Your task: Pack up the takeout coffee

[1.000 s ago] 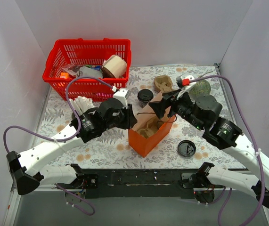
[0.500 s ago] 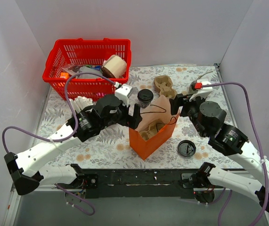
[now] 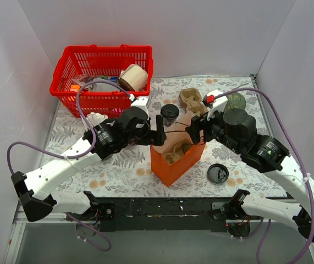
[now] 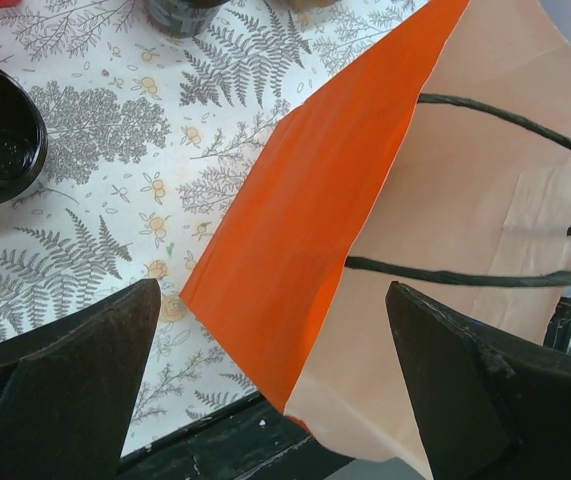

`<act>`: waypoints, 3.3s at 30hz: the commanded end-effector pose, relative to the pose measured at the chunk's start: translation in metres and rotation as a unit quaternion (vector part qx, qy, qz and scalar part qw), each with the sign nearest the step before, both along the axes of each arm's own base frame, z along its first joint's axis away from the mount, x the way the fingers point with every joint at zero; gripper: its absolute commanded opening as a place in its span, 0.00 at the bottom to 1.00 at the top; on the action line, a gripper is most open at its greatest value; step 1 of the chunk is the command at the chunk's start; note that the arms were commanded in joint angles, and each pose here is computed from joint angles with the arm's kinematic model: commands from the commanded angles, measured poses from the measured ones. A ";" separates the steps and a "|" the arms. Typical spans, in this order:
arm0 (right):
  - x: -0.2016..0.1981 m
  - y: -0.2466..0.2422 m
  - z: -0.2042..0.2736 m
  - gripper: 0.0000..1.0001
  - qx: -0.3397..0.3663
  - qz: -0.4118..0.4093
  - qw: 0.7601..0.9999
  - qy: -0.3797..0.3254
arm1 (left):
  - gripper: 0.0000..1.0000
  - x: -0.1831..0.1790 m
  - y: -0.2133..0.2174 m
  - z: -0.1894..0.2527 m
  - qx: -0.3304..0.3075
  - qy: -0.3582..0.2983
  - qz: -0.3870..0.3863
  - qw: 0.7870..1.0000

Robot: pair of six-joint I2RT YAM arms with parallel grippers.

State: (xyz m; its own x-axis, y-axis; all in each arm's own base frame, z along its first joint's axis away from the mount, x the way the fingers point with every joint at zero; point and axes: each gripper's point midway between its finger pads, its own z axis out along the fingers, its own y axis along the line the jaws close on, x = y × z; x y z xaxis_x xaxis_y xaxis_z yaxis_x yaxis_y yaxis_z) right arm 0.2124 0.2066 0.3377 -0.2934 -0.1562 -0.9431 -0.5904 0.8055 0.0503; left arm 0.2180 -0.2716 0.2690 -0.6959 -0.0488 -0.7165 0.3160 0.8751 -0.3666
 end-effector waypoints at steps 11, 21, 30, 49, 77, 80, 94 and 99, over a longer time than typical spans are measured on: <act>-0.016 -0.022 0.026 0.75 0.039 -0.011 0.999 -0.016 | 0.98 0.042 -0.062 0.054 -0.003 -0.123 -0.098 0.988; -0.024 -0.014 0.019 0.70 0.035 0.016 0.999 0.005 | 0.98 0.056 -0.086 0.074 -0.024 -0.173 -0.125 0.977; -0.016 0.007 0.005 0.70 0.021 0.030 0.999 0.040 | 0.11 0.080 -0.091 0.081 -0.036 -0.160 -0.048 0.985; 0.001 0.034 -0.064 0.18 -0.169 0.282 0.944 -0.032 | 0.00 0.055 -0.084 0.083 -0.101 -0.123 -0.080 0.984; 0.015 -0.006 -0.149 0.01 -0.356 0.565 0.735 -0.115 | 0.00 0.050 -0.075 0.083 -0.133 -0.109 -0.181 0.968; 0.021 -0.013 -0.159 0.01 -0.365 0.573 0.728 -0.091 | 0.00 0.049 -0.076 0.082 -0.131 -0.112 -0.187 0.967; 0.005 -0.006 -0.213 0.01 -0.315 0.626 0.713 -0.010 | 0.00 0.064 -0.078 0.088 -0.127 -0.127 -0.183 0.967; 0.001 0.009 -0.221 0.01 -0.292 0.628 0.720 -0.036 | 0.00 0.066 -0.079 0.086 -0.127 -0.124 -0.182 0.967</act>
